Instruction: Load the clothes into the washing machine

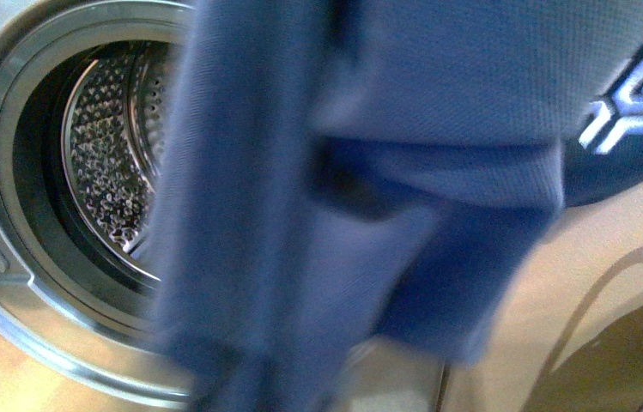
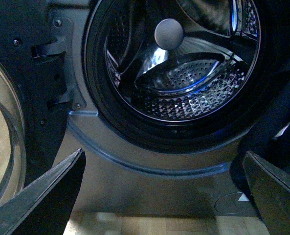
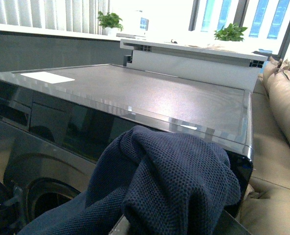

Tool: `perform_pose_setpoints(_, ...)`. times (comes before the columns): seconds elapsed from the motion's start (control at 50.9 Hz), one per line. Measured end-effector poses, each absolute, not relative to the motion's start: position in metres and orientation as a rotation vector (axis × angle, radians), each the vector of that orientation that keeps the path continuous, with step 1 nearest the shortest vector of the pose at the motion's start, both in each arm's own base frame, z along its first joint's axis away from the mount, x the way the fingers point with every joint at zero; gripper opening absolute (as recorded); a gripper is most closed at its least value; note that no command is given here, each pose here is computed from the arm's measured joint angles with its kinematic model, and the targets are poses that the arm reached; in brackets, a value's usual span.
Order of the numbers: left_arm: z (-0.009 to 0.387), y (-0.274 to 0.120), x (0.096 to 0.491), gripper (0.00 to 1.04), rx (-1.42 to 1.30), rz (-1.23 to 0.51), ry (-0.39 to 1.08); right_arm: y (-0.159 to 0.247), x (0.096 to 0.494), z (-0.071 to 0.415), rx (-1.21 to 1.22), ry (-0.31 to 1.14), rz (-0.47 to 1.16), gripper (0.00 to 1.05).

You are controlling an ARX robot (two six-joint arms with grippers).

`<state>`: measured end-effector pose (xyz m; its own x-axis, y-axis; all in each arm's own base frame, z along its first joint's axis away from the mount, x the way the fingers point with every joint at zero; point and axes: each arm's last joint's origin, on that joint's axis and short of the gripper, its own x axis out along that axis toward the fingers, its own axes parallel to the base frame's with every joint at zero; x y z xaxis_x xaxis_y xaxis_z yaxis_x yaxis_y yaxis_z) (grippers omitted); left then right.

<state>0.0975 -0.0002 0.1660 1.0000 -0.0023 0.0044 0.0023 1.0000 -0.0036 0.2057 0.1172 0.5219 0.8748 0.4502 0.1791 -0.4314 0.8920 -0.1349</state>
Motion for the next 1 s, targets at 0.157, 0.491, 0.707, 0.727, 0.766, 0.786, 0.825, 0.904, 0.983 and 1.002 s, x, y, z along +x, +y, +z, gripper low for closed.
perform_pose_setpoints(0.157, 0.166, -0.0002, 0.0975, 0.98, -0.004, -0.002, -0.004, 0.1156, 0.2035, 0.5233, -0.09, -0.215, 0.458, 0.09)
perform_pose_setpoints(0.491, 0.166, -0.0002, 0.0975, 0.98, -0.004, -0.002, -0.004, 0.1156, 0.2037, 0.5232, -0.09, -0.215, 0.458, 0.09)
perform_pose_setpoints(0.707, 0.166, -0.0002, 0.0975, 0.98, -0.004, -0.002, -0.004, 0.1156, 0.2037, 0.5232, -0.09, -0.215, 0.458, 0.09)
perform_pose_setpoints(0.727, 0.166, -0.0002, 0.0975, 0.98, -0.004, -0.002, -0.004, 0.1156, 0.2037, 0.5232, -0.09, -0.215, 0.458, 0.09)
perform_pose_setpoints(0.766, 0.166, -0.0002, 0.0975, 0.98, -0.004, -0.002, -0.004, 0.1156, 0.2037, 0.5232, -0.09, -0.215, 0.458, 0.09)
perform_pose_setpoints(0.786, 0.166, -0.0002, 0.0975, 0.98, -0.004, -0.002, -0.004, 0.1156, 0.2037, 0.5232, -0.09, -0.215, 0.458, 0.09)
perform_pose_setpoints(0.825, 0.166, -0.0002, 0.0975, 0.98, -0.004, -0.002, -0.004, 0.1156, 0.2037, 0.5232, -0.09, -0.215, 0.458, 0.09)
perform_pose_setpoints(0.904, 0.166, -0.0002, 0.0975, 0.98, -0.004, -0.002, -0.004, 0.1156, 0.2037, 0.5232, -0.09, -0.215, 0.458, 0.09)
perform_pose_setpoints(0.983, 0.166, -0.0002, 0.0975, 0.98, -0.004, -0.002, -0.004, 0.1156, 0.2037, 0.5232, -0.09, -0.215, 0.458, 0.09)
perform_pose_setpoints(1.002, 0.166, -0.0002, 0.0975, 0.98, -0.004, -0.002, -0.004, 0.1156, 0.2037, 0.5232, -0.09, -0.215, 0.458, 0.09)
